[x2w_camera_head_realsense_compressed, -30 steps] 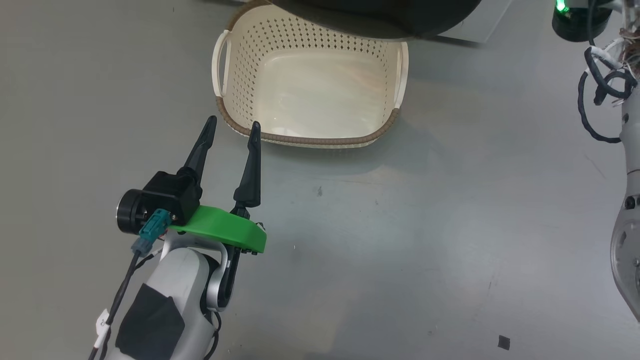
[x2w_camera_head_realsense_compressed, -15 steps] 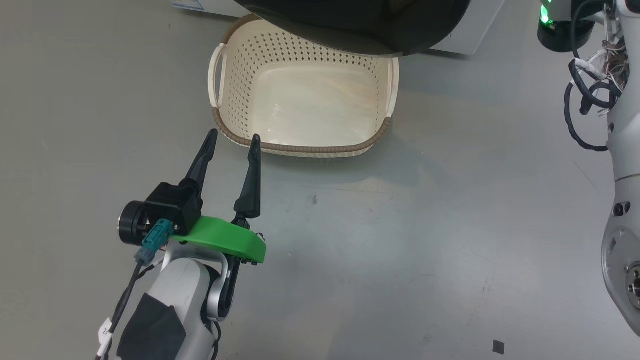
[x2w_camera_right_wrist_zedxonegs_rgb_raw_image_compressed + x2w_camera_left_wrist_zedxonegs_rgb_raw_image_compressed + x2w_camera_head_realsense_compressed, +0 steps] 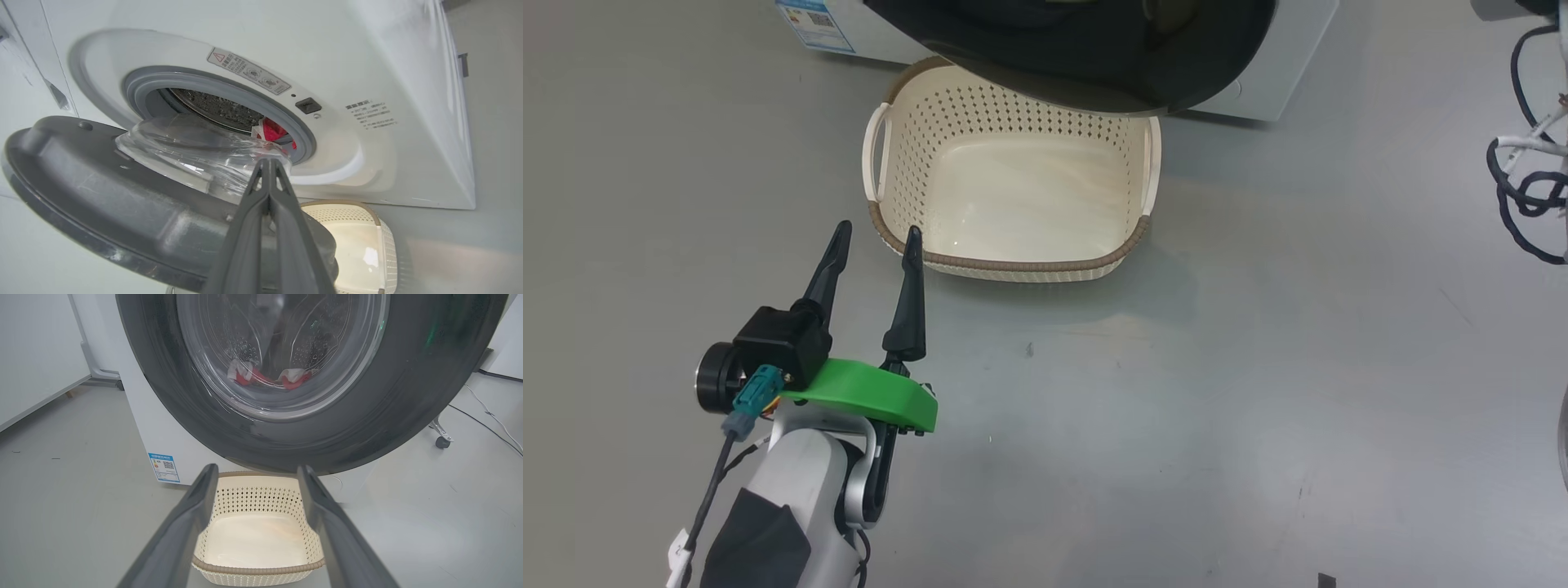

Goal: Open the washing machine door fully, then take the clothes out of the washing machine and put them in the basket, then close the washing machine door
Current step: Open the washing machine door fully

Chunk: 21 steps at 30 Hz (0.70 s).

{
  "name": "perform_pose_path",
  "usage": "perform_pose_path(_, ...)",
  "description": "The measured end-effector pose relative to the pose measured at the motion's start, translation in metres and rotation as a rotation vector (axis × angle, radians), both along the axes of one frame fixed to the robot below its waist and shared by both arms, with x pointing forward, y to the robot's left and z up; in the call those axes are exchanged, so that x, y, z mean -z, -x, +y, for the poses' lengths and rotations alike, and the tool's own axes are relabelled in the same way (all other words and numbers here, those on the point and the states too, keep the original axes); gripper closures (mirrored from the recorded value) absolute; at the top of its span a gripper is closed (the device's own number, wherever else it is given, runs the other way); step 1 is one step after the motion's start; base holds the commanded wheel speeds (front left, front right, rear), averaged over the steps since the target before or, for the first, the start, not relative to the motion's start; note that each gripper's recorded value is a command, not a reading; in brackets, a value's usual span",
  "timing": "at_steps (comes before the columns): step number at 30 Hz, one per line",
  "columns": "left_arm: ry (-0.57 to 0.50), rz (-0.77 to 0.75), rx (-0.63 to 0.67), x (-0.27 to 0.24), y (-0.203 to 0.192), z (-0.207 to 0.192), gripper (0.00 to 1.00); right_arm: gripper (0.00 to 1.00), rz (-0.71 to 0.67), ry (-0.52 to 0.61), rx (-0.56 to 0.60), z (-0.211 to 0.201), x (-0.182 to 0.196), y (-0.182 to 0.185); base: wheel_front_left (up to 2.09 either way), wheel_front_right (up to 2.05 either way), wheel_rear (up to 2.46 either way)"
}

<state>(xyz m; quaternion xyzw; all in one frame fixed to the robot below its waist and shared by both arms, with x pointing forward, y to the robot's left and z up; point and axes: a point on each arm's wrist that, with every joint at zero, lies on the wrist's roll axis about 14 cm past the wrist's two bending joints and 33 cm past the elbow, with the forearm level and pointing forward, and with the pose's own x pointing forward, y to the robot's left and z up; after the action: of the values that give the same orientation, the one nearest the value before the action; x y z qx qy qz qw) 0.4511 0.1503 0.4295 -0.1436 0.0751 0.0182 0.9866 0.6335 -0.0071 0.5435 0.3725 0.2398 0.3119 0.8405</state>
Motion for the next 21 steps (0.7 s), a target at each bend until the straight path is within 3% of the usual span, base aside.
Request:
perform_pose_path(4,-0.001,-0.019,-0.013,-0.007,-0.001,0.004,0.0,1.0,-0.118,0.153,0.054,-0.017,-0.001,0.003,0.0,0.0,0.0)
perform_pose_path(12,0.002,-0.056,-0.025,-0.021,0.0,0.006,0.0,1.0,-0.42,0.293,0.116,-0.027,-0.035,0.026,0.0,0.0,0.0)
perform_pose_path(21,-0.009,-0.069,-0.028,-0.026,0.005,0.005,0.0,1.0,-0.417,0.297,0.185,-0.048,-0.005,0.062,0.0,0.0,0.0)
